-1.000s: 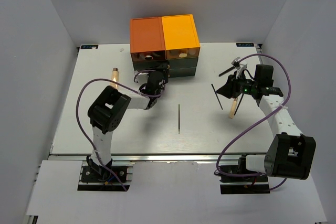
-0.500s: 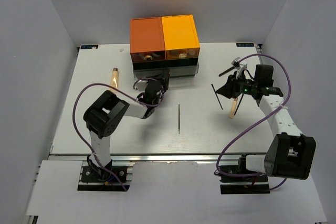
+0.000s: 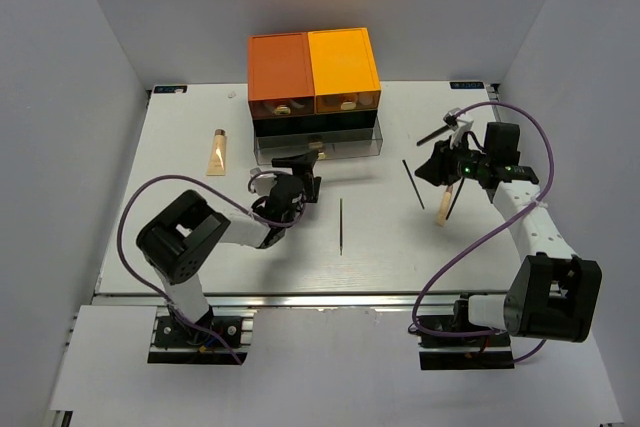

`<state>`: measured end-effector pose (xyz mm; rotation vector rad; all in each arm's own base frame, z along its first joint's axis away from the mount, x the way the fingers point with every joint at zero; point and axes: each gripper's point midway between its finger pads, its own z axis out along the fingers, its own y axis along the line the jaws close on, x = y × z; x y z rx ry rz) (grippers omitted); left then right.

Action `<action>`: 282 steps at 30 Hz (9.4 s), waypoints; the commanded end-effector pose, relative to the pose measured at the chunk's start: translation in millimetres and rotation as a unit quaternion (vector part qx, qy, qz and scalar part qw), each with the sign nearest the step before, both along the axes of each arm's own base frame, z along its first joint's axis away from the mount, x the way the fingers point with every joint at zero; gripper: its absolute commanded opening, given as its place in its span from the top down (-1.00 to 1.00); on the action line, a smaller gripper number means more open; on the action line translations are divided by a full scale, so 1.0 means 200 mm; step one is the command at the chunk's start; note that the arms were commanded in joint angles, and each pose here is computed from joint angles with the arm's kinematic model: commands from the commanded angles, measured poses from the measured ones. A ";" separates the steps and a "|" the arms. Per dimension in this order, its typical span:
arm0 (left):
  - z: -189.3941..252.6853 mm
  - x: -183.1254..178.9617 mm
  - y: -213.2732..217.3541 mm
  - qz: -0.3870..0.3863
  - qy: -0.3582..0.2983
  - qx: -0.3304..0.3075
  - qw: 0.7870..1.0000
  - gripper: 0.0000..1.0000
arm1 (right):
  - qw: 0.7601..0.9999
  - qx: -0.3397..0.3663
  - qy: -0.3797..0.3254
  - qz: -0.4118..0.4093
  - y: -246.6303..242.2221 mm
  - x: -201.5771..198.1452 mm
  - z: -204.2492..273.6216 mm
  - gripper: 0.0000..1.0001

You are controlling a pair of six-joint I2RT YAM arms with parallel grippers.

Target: Organize the makeup

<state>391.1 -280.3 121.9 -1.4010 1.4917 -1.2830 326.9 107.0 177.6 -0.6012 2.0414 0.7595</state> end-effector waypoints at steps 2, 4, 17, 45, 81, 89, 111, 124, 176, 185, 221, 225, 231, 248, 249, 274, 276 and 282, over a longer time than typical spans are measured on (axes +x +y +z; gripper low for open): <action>0.22 -0.09 0.05 -0.009 -0.020 -0.010 1.000 -0.96 | 0.991 -0.072 -0.006 -0.114 -0.11 0.13 -0.06 0.21; 0.25 -0.13 0.07 -0.017 -0.025 0.000 1.000 -0.96 | 0.976 -0.119 0.009 -0.182 -0.18 0.17 -0.13 0.21; 0.53 -0.33 0.31 -0.158 -0.031 0.497 0.853 -0.10 | 0.940 -0.252 0.118 -0.199 -0.12 0.28 -0.52 0.21; 0.16 -0.49 0.11 -0.375 -0.060 0.591 0.712 -0.79 | 0.918 -0.302 0.204 -0.160 -0.22 0.25 -0.94 0.83; -0.32 -0.63 -0.10 -0.467 -0.042 0.605 0.643 -0.78 | 0.856 -0.188 -0.382 0.292 0.58 0.29 0.35 1.00; -0.34 -0.62 -0.12 -0.464 -0.037 0.611 0.640 -0.78 | 0.792 -0.244 -0.445 0.338 0.86 0.50 0.49 1.00; -0.55 -0.53 -0.20 -0.473 0.046 0.632 0.612 -0.29 | 0.862 -0.211 -0.377 0.267 0.91 0.53 0.53 -0.08; -0.72 -0.60 -0.20 -0.513 0.096 0.639 0.566 0.17 | 0.931 -0.071 -0.354 0.053 0.49 0.38 0.86 -0.60; 0.63 -0.28 -0.37 -0.412 -0.295 0.723 0.470 1.00 | 0.979 0.015 -0.163 -0.125 -0.19 0.35 0.44 -0.32; 0.94 -0.06 -0.24 -0.313 -0.370 0.838 0.252 1.00 | 0.980 0.018 -0.154 -0.122 -0.18 0.33 0.41 -0.33; 0.66 0.42 -0.15 -0.318 -0.394 0.842 0.188 0.18 | 0.988 0.003 -0.104 -0.113 -0.18 0.24 0.27 -0.53; 0.78 0.43 -0.14 -0.283 -0.393 0.848 0.215 0.06 | 0.988 -0.007 -0.102 -0.114 -0.19 0.24 0.26 -0.53; 1.31 0.33 -0.11 -0.199 -0.395 0.814 0.375 -0.56 | 0.971 -0.050 -0.035 -0.233 -0.38 0.29 0.15 -0.25; 1.10 -0.34 0.29 -0.153 -0.266 0.435 0.846 -0.96 | 0.890 -0.122 0.183 -0.399 -0.79 0.31 -0.41 -0.01; 1.07 -0.35 0.31 -0.143 -0.260 0.421 0.857 -0.97 | 0.890 -0.125 0.189 -0.397 -0.79 0.32 -0.44 0.00; 0.68 -0.36 0.30 -0.173 -0.162 0.395 0.888 -0.97 | 0.862 -0.170 0.273 -0.393 -0.84 0.32 -0.86 0.32; 0.68 -0.36 0.30 -0.173 -0.160 0.395 0.888 -0.97 | 0.854 -0.197 0.270 -0.399 -0.88 0.29 -0.88 0.40; 0.65 -0.37 0.32 -0.172 -0.154 0.393 0.890 -0.96 | 0.837 -0.235 0.293 -0.397 -0.92 0.21 -0.95 0.62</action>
